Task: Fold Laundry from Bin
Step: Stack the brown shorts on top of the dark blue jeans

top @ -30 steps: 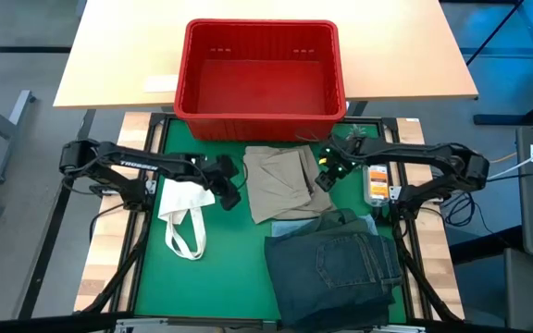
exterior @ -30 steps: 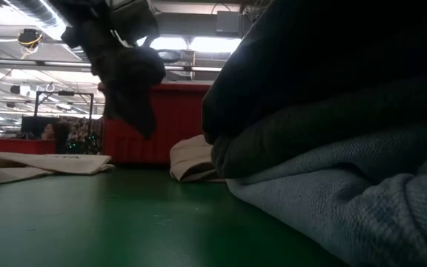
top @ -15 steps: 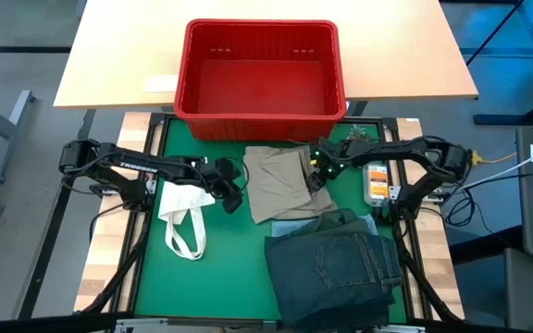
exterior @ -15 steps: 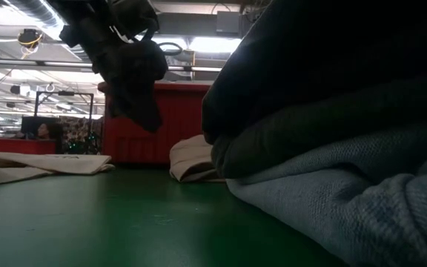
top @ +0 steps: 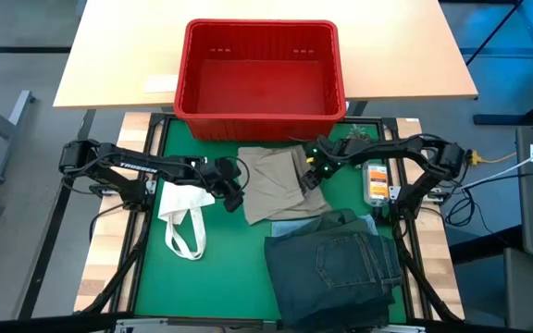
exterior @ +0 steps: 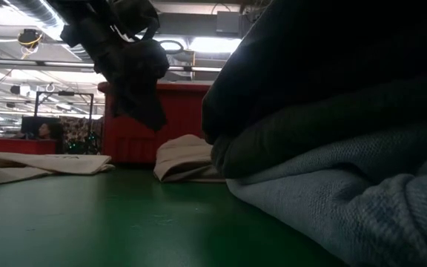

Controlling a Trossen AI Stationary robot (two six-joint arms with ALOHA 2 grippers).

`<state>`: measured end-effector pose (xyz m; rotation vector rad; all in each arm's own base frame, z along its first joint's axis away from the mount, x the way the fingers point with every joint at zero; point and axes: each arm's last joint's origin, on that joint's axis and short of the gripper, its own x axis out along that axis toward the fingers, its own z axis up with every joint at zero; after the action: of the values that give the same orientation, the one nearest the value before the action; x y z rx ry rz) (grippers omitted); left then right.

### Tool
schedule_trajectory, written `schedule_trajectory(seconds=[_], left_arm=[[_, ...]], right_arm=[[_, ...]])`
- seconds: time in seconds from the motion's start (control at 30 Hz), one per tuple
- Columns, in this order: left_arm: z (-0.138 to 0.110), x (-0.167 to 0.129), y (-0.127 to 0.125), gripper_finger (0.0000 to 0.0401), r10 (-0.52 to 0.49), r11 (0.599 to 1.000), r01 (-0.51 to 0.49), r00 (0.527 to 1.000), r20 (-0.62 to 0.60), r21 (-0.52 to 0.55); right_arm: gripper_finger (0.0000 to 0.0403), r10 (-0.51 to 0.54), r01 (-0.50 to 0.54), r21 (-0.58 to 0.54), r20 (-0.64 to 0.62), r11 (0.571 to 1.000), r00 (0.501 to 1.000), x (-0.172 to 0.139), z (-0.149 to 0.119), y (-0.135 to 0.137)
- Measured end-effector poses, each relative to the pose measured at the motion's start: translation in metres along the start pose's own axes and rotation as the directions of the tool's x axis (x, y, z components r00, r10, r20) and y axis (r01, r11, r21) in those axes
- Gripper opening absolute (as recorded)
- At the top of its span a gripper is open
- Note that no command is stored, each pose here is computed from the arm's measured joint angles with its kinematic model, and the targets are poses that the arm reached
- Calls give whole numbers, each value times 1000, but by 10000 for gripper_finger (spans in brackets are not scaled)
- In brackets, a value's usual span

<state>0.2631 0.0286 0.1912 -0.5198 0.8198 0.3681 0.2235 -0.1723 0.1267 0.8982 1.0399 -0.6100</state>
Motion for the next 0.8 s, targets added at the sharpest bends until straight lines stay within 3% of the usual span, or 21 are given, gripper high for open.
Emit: schedule_trajectory(seconds=[0.2,0.43,0.8], left_arm=[[1,0,0,137,-5,1000,5,1000,9,-1],[2,0,-1,137,-10,1000,10,1000,18,-2],[2,0,-1,137,7,999,-6,1000,29,-34]], right_arm=[[192,3,-3,0,-3,1000,1000,0,0,0],[116,-16,16,-3,4,1000,1000,1,0,-1],[12,112,-112,-25,13,993,994,2,3,4]])
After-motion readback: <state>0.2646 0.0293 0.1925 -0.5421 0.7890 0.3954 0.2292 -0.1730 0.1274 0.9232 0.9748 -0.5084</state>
